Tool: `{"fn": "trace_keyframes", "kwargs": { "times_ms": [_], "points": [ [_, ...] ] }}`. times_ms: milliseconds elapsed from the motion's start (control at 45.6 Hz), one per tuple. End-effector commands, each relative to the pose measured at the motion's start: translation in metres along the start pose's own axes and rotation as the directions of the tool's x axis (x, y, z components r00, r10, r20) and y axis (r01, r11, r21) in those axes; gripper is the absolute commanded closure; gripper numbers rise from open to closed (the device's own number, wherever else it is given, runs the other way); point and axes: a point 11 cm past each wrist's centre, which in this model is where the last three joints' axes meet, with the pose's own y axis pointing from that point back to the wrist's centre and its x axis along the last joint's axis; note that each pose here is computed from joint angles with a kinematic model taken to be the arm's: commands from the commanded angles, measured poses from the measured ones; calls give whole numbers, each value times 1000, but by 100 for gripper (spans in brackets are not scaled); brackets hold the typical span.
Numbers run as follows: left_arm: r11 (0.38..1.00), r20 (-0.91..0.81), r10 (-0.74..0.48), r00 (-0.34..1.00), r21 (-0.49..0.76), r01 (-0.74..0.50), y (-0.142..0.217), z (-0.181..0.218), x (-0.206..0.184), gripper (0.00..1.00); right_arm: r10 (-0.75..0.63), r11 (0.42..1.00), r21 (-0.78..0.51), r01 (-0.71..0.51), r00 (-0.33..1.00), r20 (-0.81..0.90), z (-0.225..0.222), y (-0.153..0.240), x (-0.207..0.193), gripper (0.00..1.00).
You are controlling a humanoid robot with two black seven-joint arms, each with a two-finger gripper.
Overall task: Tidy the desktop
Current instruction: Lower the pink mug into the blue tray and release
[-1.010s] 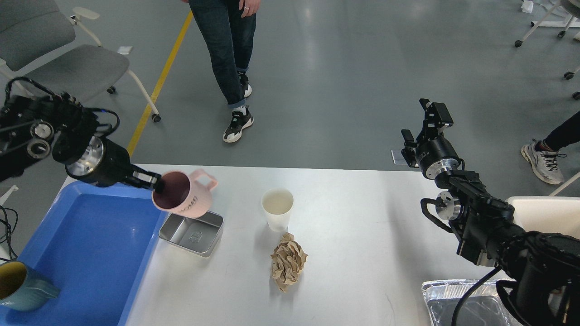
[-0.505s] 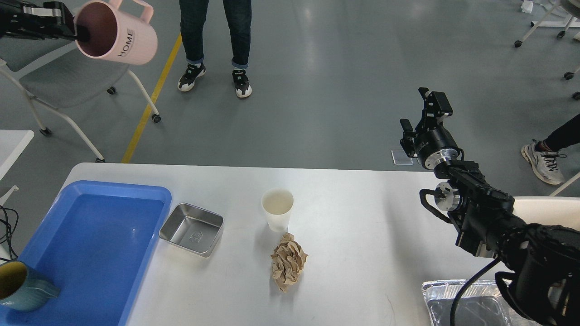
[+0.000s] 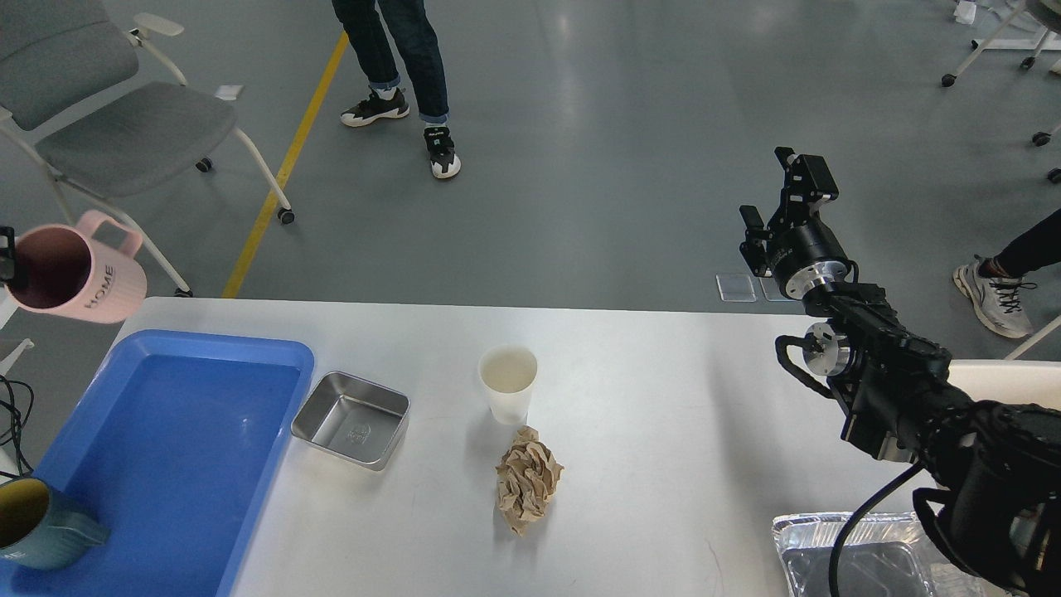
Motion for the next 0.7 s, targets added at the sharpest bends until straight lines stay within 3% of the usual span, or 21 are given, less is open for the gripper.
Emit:
{"fn": "trace_keyframes", "kwargs": {
  "times_ms": [0, 307, 680],
  "points": [
    [993, 28, -121, 992, 10, 121, -37, 3, -35, 100, -2, 1000, 8, 2, 1000, -3, -5, -3, -1, 0],
    [950, 101, -311, 945, 51, 307, -95, 10, -100, 100, -10, 1000, 26, 11, 1000, -8, -15, -9, -6, 0],
    [904, 114, -426, 897, 76, 420, -121, 4, -149, 100, -10, 999, 30, 10, 1000, -9, -18, -11, -8, 0]
  ]
}}
